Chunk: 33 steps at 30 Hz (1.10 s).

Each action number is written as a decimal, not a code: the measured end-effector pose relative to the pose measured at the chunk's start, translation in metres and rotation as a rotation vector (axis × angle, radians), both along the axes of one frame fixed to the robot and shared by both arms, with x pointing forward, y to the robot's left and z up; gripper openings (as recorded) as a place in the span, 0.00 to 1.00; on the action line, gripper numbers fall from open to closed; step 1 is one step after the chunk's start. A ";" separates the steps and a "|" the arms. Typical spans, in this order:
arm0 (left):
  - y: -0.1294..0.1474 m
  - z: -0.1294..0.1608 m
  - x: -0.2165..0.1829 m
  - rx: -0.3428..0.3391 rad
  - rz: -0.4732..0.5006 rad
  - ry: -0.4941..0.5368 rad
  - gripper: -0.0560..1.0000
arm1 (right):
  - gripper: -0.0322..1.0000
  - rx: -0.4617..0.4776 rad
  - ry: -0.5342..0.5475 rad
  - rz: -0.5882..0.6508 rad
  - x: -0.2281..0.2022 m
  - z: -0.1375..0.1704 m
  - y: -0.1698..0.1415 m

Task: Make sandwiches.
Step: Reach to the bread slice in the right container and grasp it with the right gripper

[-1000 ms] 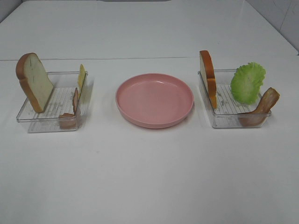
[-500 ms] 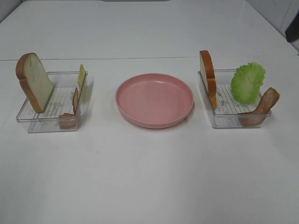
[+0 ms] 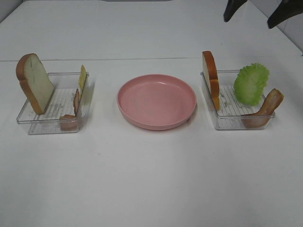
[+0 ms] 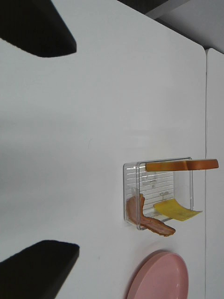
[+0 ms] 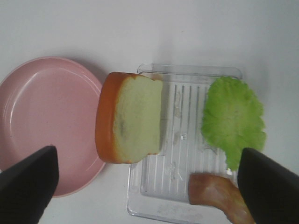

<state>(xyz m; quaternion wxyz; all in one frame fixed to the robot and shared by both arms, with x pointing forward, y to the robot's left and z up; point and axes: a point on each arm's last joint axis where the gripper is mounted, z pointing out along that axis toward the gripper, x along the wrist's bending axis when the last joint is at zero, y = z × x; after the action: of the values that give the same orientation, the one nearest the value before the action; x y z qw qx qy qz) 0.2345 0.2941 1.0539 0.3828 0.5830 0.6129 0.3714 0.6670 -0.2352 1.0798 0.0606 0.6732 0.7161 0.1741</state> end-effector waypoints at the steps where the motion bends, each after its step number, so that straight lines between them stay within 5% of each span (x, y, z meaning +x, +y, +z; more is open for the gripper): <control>1: 0.000 0.000 0.000 0.000 0.000 0.000 0.99 | 0.98 0.000 0.000 0.000 0.000 0.000 0.000; 10: 0.000 0.000 0.000 0.000 0.000 0.000 0.99 | 0.98 -0.012 0.115 0.046 0.030 -0.069 0.038; 27: 0.000 0.000 0.000 0.001 0.001 0.000 0.99 | 0.98 -0.029 0.170 0.037 0.047 -0.130 0.041; 30: 0.000 0.000 0.000 0.001 0.001 0.000 0.99 | 0.94 -0.030 0.172 0.037 0.048 -0.131 0.041; 33: 0.000 0.000 0.000 0.002 0.001 0.000 0.99 | 0.76 -0.046 0.168 0.039 0.048 -0.131 0.040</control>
<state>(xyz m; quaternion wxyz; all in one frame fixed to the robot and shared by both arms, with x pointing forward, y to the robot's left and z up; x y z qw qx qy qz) 0.2345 0.2942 1.0539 0.3820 0.5830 0.6129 0.3721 0.7151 -0.1957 0.9484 0.0126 0.6699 0.7354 0.1017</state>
